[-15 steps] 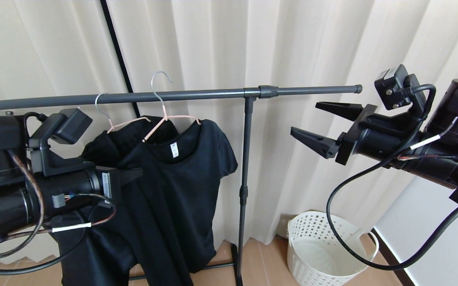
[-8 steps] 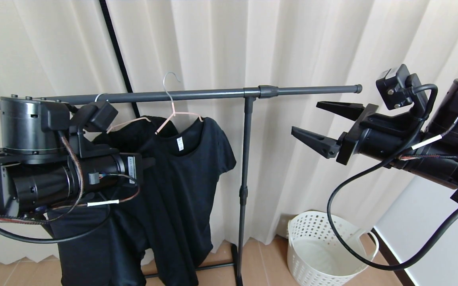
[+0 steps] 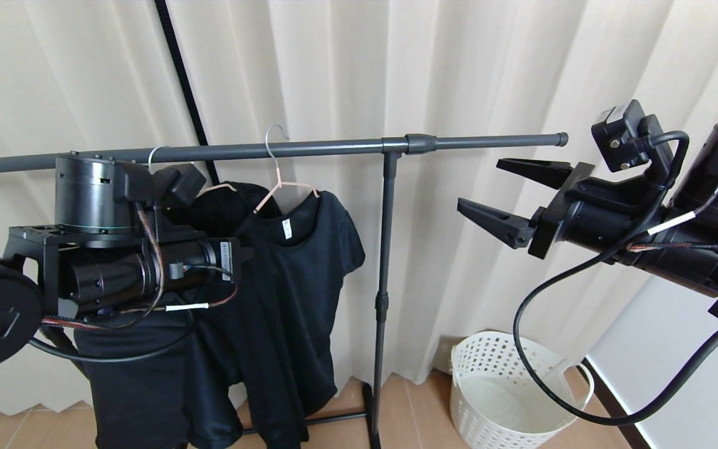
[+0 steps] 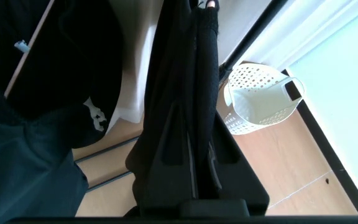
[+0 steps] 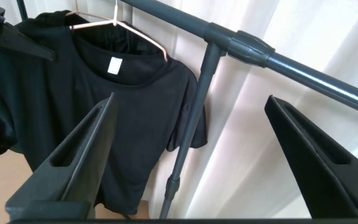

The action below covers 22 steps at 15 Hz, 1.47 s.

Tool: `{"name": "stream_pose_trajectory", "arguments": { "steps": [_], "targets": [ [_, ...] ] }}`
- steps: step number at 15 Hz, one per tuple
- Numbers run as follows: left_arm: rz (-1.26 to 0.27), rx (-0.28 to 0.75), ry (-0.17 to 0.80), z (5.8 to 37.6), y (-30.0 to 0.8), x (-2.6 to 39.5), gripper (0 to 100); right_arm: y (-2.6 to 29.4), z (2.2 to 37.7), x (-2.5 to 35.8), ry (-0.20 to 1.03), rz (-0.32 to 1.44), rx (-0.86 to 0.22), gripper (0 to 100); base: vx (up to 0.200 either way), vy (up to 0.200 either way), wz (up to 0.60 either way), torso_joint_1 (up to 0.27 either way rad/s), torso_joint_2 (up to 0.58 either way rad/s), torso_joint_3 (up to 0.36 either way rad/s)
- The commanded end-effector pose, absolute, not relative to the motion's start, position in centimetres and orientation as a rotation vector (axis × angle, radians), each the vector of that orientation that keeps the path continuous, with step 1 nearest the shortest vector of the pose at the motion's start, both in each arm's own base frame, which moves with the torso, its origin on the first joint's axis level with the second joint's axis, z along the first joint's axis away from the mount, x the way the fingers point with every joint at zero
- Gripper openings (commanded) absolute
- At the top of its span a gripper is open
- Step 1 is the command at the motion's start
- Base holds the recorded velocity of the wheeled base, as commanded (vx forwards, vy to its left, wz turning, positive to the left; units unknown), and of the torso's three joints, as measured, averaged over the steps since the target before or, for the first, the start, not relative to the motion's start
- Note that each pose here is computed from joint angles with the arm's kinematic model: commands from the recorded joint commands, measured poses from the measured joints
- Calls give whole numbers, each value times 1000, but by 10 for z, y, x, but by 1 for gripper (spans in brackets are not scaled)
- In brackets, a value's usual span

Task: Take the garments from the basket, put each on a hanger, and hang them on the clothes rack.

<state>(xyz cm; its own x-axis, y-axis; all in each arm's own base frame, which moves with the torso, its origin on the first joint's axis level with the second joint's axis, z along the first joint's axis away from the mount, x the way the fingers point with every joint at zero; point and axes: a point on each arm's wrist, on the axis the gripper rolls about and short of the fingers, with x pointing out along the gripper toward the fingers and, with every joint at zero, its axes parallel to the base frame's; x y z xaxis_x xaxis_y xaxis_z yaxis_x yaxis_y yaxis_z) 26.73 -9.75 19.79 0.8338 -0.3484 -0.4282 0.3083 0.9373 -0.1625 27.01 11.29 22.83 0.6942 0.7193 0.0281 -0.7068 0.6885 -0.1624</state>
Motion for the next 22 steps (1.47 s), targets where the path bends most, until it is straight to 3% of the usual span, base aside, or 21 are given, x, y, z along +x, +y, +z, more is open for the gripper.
{"name": "stream_pose_trajectory", "arguments": {
  "steps": [1, 22],
  "targets": [
    [-346, -87, 478, 196, -98, 269, 0, 113, 229, 270, -93, 800, -143, 100, 0, 0, 0, 0, 0, 0],
    [-333, -84, 522, 181, -97, 272, 0, 113, 228, 270, -90, 800, -143, 100, 0, 0, 0, 0, 0, 0]
  ]
}}
